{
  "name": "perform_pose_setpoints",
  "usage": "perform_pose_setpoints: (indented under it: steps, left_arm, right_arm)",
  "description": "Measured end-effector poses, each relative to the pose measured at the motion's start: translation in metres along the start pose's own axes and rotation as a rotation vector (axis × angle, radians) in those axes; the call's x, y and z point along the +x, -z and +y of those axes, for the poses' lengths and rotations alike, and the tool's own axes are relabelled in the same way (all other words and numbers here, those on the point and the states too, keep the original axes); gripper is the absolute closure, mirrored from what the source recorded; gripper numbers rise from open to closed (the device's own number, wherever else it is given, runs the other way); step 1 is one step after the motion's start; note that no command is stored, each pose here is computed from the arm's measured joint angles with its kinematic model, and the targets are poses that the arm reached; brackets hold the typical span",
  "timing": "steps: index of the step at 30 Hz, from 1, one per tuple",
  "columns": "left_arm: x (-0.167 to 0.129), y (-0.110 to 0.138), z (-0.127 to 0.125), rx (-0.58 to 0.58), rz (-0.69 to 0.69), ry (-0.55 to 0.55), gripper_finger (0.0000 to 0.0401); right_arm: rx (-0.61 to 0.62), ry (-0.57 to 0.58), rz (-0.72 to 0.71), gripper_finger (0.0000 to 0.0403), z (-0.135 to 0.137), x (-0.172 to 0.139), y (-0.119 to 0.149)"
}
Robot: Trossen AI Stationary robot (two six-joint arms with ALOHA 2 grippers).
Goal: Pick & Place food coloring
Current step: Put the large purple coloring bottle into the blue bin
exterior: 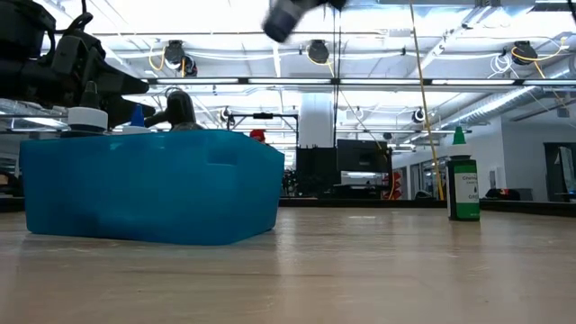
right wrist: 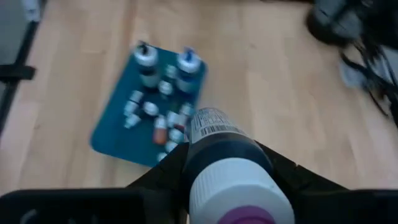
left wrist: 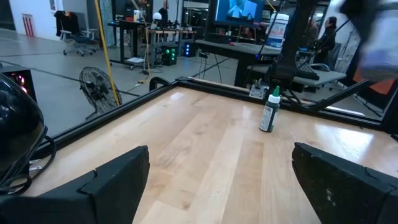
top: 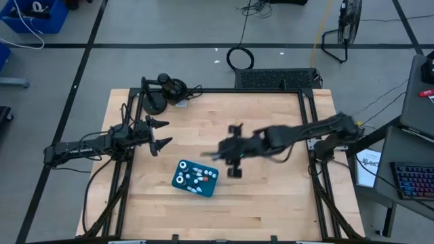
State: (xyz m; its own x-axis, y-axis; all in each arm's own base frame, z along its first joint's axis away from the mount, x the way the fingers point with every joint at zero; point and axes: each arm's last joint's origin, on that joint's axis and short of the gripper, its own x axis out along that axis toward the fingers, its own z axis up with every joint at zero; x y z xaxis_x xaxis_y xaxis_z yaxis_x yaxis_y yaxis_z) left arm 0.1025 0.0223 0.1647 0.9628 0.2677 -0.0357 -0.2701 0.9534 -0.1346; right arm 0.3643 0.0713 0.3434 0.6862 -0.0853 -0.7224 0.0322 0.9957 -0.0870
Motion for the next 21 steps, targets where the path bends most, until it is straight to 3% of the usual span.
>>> perform_pose_setpoints:
  steps: [5,11,21]
  left_arm:
    - [0.0,0.0,0.0,0.0,0.0,-0.001,0.0011]
    - [0.0,0.0,0.0,0.0,0.0,-0.001,0.0011]
    - [0.0,0.0,0.0,0.0,0.0,-0.001,0.0011]
  right_arm:
    - [-0.077,-0.032,0.142,0.0282,0.036,0.044,-0.022]
    - [-0.108,-0.139,0.258,0.0282,0.069,0.098,-0.019]
    - [-0.057,-0.122,0.355,0.0282,0.08,0.133,0.0]
